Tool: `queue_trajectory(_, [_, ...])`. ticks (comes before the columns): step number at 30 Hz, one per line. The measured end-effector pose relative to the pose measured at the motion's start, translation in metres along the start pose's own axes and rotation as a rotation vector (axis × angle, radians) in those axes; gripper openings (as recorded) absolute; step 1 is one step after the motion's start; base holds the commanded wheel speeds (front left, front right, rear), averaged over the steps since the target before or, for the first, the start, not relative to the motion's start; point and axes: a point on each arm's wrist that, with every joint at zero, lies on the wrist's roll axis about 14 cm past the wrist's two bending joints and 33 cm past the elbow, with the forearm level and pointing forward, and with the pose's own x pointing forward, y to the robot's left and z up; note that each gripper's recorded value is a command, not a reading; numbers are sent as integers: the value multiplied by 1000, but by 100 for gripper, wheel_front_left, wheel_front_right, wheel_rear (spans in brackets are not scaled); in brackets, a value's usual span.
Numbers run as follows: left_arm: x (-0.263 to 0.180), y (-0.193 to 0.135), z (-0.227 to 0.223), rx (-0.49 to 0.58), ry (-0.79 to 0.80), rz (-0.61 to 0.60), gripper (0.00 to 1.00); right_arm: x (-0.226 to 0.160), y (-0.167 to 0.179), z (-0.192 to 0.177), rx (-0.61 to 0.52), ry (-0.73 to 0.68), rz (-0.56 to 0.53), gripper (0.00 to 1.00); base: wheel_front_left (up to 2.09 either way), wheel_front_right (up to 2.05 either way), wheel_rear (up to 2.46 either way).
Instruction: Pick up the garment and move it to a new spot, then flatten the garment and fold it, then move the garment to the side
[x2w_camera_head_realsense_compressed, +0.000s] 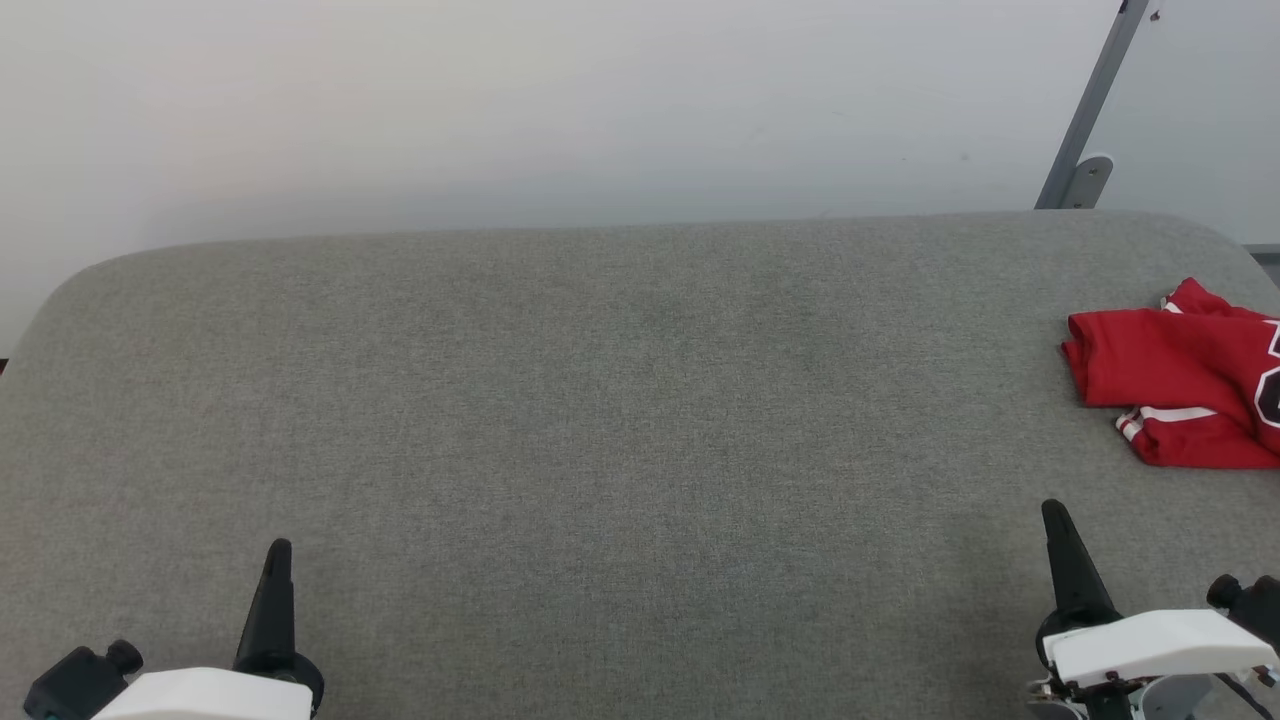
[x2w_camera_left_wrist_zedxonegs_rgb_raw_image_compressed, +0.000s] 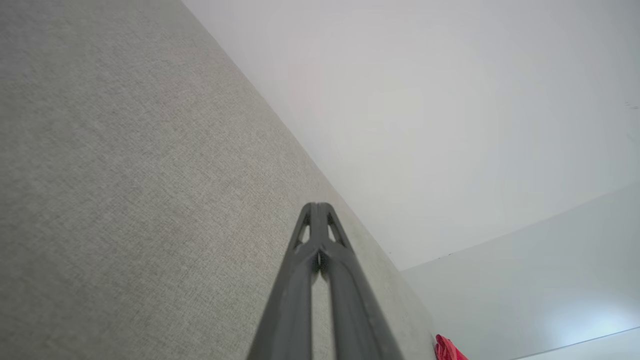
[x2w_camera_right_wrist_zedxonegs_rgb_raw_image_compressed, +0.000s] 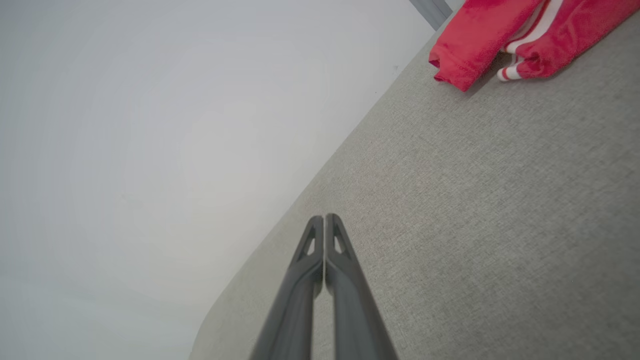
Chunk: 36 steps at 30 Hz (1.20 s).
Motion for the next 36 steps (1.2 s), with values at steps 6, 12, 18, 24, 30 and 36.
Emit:
queue_trajectory(6, [4, -4, 0, -65, 4, -7, 0, 3, 3, 2, 66, -2, 8, 0, 0, 0, 0])
queue_trajectory(12, [7, -6, -1, -127, 10, -11, 0, 4, 4, 3, 129, 2, 9, 0, 0, 0, 0])
queue_trajectory(18, [9, -8, -3, -185, 20, -13, 0, 6, 7, 4, 188, 1, 19, 0, 0, 0, 0])
queue_trajectory(24, [13, -13, -3, -235, 23, -25, 0, 7, 9, 6, 244, 2, 24, 0, 0, 0, 0])
queue_trajectory(30, [16, -16, -5, -293, 30, -31, 0, 9, 11, 7, 299, 4, 32, 0, 0, 0, 0])
queue_trajectory(36, [18, -19, -6, -346, 36, -39, 0, 11, 15, 9, 351, 2, 44, 0, 0, 0, 0])
